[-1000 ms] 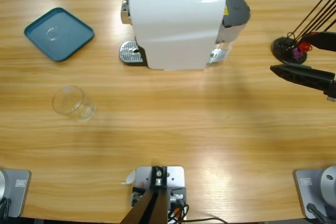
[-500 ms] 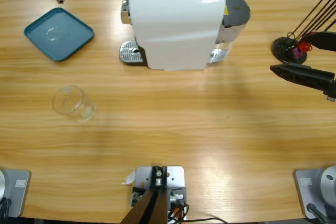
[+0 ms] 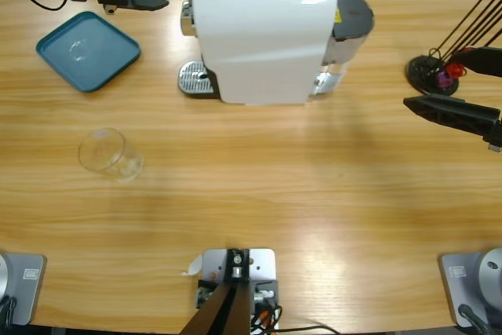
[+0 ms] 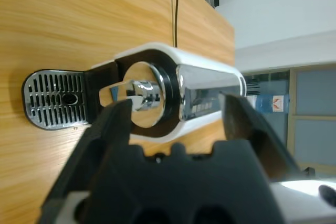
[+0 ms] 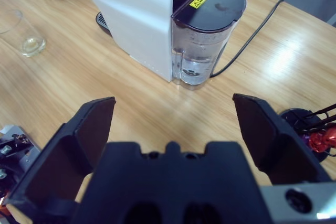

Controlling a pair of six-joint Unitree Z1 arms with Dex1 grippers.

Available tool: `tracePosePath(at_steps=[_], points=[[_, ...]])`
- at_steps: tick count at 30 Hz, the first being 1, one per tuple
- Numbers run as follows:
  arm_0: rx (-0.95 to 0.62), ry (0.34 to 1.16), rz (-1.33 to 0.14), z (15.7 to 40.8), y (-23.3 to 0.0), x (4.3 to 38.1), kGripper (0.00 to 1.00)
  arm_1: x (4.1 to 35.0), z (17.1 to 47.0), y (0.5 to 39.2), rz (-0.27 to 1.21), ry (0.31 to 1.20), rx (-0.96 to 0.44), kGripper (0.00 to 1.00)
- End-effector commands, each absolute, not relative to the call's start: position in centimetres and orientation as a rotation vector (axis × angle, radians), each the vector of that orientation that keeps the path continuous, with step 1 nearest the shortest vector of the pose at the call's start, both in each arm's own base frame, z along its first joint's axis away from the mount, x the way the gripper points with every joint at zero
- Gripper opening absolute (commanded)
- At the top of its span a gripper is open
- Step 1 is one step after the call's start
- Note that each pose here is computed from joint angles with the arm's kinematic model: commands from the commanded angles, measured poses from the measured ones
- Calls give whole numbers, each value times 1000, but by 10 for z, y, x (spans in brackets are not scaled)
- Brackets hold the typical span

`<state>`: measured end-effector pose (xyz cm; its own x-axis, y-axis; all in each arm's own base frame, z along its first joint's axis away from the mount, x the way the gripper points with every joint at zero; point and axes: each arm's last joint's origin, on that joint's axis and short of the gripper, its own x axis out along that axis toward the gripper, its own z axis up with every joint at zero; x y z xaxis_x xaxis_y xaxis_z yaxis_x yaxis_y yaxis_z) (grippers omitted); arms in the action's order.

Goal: Pour coffee

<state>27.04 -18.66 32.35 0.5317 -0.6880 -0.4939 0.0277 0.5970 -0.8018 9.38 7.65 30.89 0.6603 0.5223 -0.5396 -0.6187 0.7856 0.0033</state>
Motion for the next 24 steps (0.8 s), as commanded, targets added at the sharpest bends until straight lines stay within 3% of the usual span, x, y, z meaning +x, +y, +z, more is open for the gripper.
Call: tracePosePath(at_steps=[1,2,4,22,23,24], points=[[-861,962,-474,308,-188,279,347,91,297,76,671,574,-206,997],[-861,964,-475,308,-188,279,312,91,297,76,671,574,-206,996],[-859,971,-476,306,-187,279,121,91,297,76,671,574,-206,996],[-862,1014,-502,297,-191,283,107,91,297,76,675,575,-204,996],[-862,1014,-504,298,-191,283,92,91,297,76,675,575,-204,996],[-861,1012,-507,298,-191,282,11,91,297,76,675,575,-204,996]])
